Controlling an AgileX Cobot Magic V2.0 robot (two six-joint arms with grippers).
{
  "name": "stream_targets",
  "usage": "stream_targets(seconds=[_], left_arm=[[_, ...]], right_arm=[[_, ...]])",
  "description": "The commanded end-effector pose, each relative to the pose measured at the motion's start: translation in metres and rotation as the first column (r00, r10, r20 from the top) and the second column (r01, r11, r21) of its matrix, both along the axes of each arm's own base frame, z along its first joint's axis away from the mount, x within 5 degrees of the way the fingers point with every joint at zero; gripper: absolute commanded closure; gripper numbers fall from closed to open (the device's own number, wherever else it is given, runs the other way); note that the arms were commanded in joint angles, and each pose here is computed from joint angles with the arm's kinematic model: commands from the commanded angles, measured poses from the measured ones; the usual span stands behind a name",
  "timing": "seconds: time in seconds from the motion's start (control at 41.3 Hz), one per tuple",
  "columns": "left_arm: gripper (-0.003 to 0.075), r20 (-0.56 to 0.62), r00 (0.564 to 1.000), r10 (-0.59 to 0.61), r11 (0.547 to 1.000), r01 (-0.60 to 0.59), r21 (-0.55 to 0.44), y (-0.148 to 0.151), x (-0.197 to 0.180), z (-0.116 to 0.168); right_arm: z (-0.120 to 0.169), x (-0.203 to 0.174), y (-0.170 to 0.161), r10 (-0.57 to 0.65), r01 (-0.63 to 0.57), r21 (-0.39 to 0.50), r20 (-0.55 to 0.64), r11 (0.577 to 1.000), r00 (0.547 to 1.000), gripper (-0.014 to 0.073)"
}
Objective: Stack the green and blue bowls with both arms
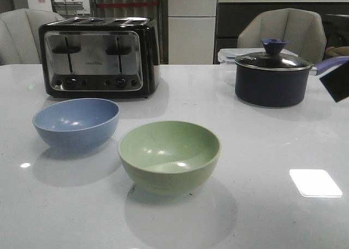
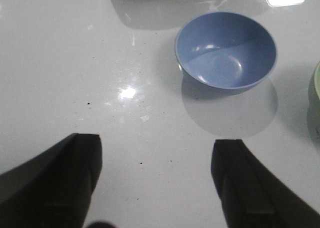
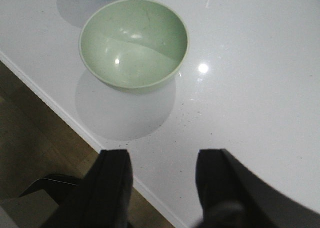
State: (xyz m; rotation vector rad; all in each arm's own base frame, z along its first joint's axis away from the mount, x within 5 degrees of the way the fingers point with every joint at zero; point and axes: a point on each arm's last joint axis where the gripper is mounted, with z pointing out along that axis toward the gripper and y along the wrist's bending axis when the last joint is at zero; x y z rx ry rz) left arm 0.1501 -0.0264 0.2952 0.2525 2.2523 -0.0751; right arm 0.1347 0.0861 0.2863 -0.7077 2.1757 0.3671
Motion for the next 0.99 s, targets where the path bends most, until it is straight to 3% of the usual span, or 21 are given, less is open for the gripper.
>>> stream_targets(seconds=[0.0, 0.242, 0.703, 0.969], left_arm=[[0.0187, 0.056, 0.998, -0.021, 1.0, 0.022, -0.019, -0.008, 0.022, 0.016], [0.0089, -0.071, 0.997, -0.013, 0.999, 0.01, -0.048, -0.022, 0.082, 0.007], [0.0157, -0.24, 0.971, -0.003, 0.999, -0.007, -0.04, -0.046, 0.197, -0.046], [0.0279, -0.256, 0.967, 0.015, 0.996, -0.036, -0.08, -0.054, 0.231, -0.074]], right_arm=[[0.013, 0.004, 0.001, -0.007, 0.004, 0.03, 0.078, 1.0, 0.997, 0.017], [0.013, 0.004, 0.001, -0.007, 0.004, 0.03, 0.078, 1.0, 0.997, 0.017], [0.013, 0.004, 0.001, -0.006, 0.004, 0.029, 0.076, 1.0, 0.997, 0.017], [0.013, 0.004, 0.001, -0.006, 0.004, 0.029, 0.076, 1.0, 0.997, 0.017]])
